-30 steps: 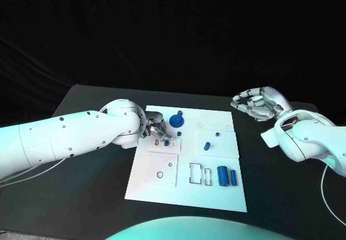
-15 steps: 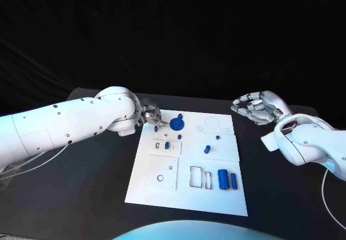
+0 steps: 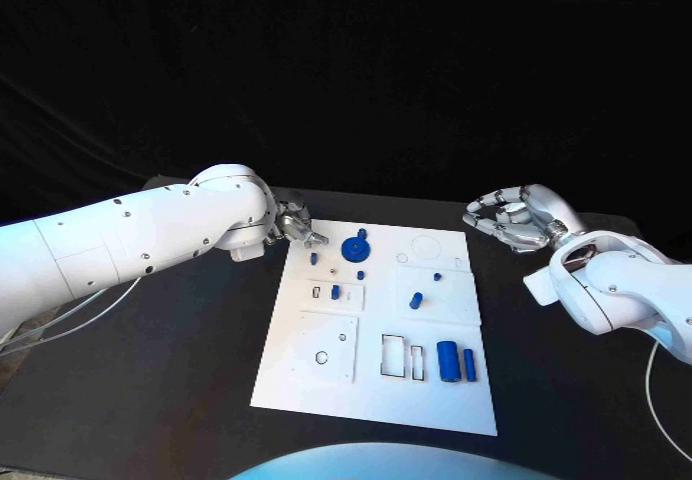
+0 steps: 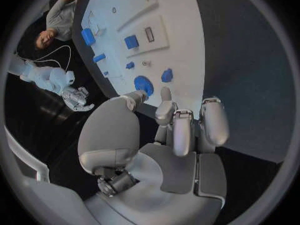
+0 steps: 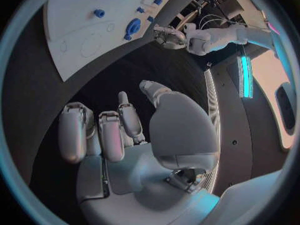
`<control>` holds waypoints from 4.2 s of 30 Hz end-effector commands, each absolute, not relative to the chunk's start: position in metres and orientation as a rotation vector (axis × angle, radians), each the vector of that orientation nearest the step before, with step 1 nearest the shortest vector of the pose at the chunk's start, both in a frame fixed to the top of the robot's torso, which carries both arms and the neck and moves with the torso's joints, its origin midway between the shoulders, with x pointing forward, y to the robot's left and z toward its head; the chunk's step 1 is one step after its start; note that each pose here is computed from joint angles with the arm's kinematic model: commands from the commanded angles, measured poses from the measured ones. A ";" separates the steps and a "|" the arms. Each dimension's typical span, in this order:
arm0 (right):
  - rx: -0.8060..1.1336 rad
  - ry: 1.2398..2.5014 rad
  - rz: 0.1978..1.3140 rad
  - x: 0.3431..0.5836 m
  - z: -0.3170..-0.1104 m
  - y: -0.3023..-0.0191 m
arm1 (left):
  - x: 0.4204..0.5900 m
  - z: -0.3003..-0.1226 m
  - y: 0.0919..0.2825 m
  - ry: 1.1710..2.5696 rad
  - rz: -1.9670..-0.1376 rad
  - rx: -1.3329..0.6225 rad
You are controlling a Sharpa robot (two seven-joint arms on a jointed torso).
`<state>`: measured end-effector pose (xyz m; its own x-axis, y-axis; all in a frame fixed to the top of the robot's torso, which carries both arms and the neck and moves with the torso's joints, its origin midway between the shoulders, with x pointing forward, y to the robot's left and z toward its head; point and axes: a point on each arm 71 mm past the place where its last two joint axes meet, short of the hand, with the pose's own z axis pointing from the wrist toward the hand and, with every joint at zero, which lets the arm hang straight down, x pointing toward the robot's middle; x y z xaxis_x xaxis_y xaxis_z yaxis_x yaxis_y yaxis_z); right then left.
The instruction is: Assemble the parts on the task board
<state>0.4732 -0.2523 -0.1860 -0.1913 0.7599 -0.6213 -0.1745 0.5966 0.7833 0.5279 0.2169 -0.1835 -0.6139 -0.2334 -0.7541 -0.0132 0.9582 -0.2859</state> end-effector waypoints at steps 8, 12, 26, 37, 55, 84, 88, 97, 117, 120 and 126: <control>0.496 1.552 0.918 0.472 -0.186 -0.251 | 0.536 -0.189 0.219 2.238 -0.270 -0.147; 0.497 1.552 0.917 0.472 -0.186 -0.251 | 0.537 -0.190 0.220 2.244 -0.261 -0.142; 0.499 1.555 0.919 0.472 -0.188 -0.250 | 0.539 -0.197 0.216 2.282 -0.249 -0.129; 0.503 1.556 0.919 0.473 -0.188 -0.250 | 0.537 -0.200 0.215 2.319 -0.239 -0.105; 0.503 1.559 0.921 0.473 -0.189 -0.249 | 0.535 -0.202 0.211 2.344 -0.251 -0.096; 0.502 1.561 0.922 0.472 -0.189 -0.249 | 0.536 -0.203 0.212 2.346 -0.341 -0.203; 0.503 1.562 0.921 0.472 -0.189 -0.249 | 0.533 -0.202 0.213 2.339 -0.378 -0.244; 0.505 1.563 0.918 0.472 -0.189 -0.250 | 0.511 -0.194 0.216 2.318 -0.489 -0.317; 0.507 1.567 0.914 0.473 -0.191 -0.251 | 0.477 -0.202 0.215 2.273 -0.501 -0.257; 0.507 1.568 0.914 0.473 -0.191 -0.251 | 0.474 -0.205 0.214 2.275 -0.476 -0.217; 0.508 1.568 0.914 0.473 -0.192 -0.251 | 0.471 -0.210 0.212 2.277 -0.439 -0.153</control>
